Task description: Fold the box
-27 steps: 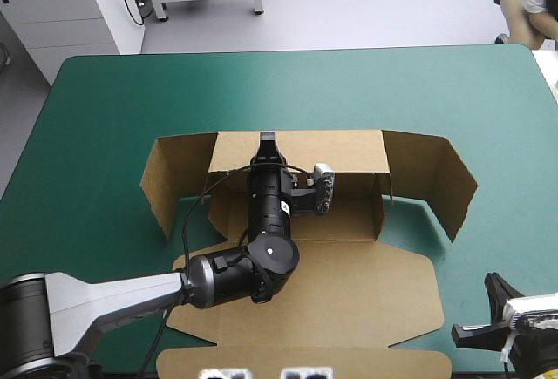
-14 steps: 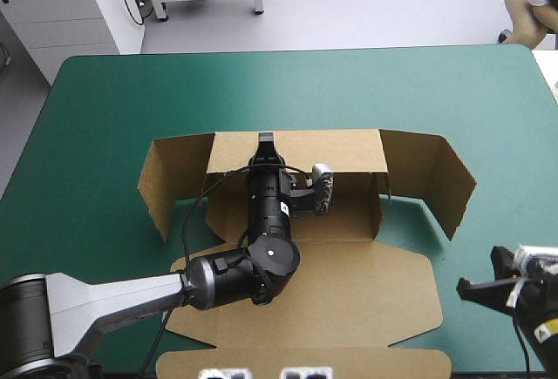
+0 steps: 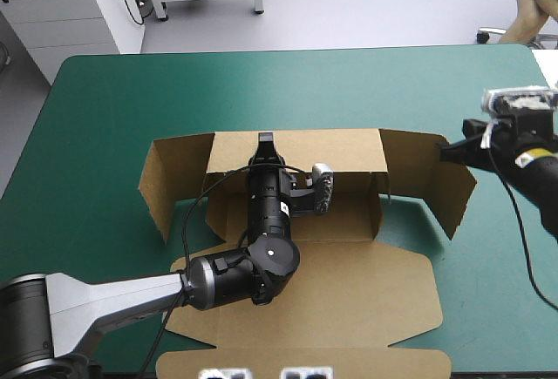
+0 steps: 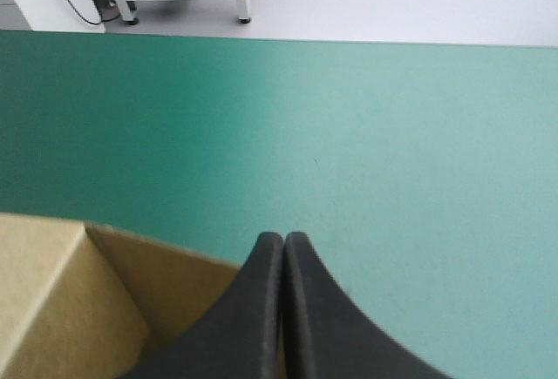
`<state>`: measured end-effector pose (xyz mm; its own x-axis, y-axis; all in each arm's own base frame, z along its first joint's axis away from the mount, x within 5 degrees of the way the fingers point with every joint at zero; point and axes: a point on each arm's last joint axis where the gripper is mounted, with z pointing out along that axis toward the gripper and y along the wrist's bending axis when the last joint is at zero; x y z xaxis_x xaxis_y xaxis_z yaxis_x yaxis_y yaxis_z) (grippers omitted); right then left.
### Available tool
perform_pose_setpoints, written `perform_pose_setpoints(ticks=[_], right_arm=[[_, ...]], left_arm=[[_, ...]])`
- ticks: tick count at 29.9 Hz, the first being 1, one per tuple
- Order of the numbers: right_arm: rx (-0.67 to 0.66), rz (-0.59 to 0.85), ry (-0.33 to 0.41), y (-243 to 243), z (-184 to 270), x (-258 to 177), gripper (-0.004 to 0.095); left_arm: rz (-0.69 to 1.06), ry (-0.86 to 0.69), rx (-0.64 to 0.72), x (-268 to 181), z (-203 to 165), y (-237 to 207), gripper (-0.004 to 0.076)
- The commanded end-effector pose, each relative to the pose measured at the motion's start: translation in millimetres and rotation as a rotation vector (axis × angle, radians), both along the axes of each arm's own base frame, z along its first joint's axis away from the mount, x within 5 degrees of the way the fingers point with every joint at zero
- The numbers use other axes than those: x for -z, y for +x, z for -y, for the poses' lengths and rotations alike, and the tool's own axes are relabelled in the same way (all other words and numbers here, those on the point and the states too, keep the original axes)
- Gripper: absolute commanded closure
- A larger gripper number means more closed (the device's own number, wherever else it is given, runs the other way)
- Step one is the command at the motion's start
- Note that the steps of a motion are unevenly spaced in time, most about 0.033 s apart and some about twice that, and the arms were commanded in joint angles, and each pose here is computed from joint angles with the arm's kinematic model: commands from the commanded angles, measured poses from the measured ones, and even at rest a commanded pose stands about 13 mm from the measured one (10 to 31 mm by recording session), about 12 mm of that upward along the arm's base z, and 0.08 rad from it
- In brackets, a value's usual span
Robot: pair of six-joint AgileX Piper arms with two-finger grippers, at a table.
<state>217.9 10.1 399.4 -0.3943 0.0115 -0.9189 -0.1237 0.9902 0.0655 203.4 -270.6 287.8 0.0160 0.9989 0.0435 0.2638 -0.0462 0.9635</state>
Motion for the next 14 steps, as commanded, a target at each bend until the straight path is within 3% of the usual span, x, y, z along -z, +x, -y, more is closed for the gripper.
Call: perform_pose_setpoints(ticks=[1, 7, 14], right_arm=[[-0.022, 0.114, 0.024, 32, -3, -28, 0.0928], [-0.02, 0.032, 0.031, 85, -2, -10, 0.0928], [-0.026, -0.108, 0.126, 119, -6, 29, 0.0928]], left_arm=[[0.106, -0.042, -0.019, -29, -7, -2, 0.0732], [0.104, -0.045, -0.02, -29, -7, -2, 0.0732], [0.089, -0.051, -0.028, -28, -8, -2, 0.0732]])
